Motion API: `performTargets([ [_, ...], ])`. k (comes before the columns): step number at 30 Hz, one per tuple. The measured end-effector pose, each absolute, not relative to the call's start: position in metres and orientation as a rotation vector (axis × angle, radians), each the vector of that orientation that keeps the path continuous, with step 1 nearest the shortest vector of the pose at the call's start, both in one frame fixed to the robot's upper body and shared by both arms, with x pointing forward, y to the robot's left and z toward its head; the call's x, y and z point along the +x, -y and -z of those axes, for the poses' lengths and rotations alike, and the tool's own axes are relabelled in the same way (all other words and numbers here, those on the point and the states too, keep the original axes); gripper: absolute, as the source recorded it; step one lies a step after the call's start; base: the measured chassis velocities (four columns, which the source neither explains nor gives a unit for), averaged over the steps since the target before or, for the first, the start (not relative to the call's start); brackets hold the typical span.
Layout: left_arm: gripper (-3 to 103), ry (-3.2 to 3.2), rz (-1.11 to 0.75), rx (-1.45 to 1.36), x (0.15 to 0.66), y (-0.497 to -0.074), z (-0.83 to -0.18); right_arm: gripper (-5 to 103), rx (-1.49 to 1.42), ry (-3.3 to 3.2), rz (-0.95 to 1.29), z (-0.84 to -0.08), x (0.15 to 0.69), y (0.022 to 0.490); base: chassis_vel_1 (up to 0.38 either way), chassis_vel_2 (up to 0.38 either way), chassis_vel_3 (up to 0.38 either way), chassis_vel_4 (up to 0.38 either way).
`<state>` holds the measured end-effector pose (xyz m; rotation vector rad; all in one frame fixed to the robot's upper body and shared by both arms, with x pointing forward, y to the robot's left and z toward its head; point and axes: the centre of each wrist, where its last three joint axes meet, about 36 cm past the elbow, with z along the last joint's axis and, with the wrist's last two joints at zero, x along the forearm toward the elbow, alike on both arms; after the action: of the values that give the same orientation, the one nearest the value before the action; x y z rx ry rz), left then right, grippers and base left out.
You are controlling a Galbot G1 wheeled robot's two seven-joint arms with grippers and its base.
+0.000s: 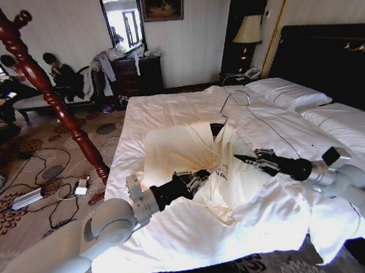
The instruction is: Pick up the clothes from the bed and hang them on the clothes hanger.
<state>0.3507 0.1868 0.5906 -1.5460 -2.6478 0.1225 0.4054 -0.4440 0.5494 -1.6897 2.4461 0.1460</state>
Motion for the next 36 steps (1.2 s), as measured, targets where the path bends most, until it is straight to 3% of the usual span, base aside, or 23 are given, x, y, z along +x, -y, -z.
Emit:
performTargets([
  [1,14,2.671,-0.113,-1.519,0.349,-0.188,-0.593,19,-1.685,-2.45,-0.146,-0.549,0.406,0.445,0.0,0.0,0.0,0.0],
  [3,14,2.69,-0.103,-1.5,0.348,-0.189,-0.595,19,-1.676,-2.456,-0.146,-0.549,0.406,0.445,0.0,0.0,0.0,0.0],
  [5,30,2.757,-0.01,-1.441,0.341,-0.199,-0.603,19,-1.629,-2.487,-0.176,-0.549,0.406,0.445,0.0,0.0,0.0,0.0],
  [7,30,2.782,0.039,-1.428,0.338,-0.203,-0.605,19,-1.62,-2.491,-0.19,-0.55,0.406,0.445,0.0,0.0,0.0,0.0],
  [10,46,2.83,0.177,-1.41,0.33,-0.217,-0.612,19,-1.592,-2.506,-0.214,-0.549,0.405,0.444,0.0,0.0,0.0,0.0],
  [11,46,2.83,0.177,-1.41,0.33,-0.217,-0.612,19,-1.592,-2.506,-0.214,-0.549,0.405,0.444,0.0,0.0,0.0,0.0],
  [13,57,2.823,0.225,-1.419,0.32,-0.222,-0.612,19,-1.561,-2.519,-0.235,-0.549,0.405,0.443,0.0,0.0,0.0,0.0],
  [15,57,2.819,0.239,-1.422,0.316,-0.223,-0.612,19,-1.551,-2.52,-0.247,-0.549,0.405,0.442,0.0,0.0,0.0,0.0],
  [23,96,2.831,0.25,-1.399,0.311,-0.234,-0.612,19,-1.481,-2.513,-0.324,-0.547,0.401,0.438,0.0,0.0,0.0,0.0],
  [36,100,2.914,0.095,-1.336,0.322,-0.237,-0.645,19,-1.548,-2.481,-0.282,-0.541,0.398,0.439,0.0,0.0,0.0,0.0],
])
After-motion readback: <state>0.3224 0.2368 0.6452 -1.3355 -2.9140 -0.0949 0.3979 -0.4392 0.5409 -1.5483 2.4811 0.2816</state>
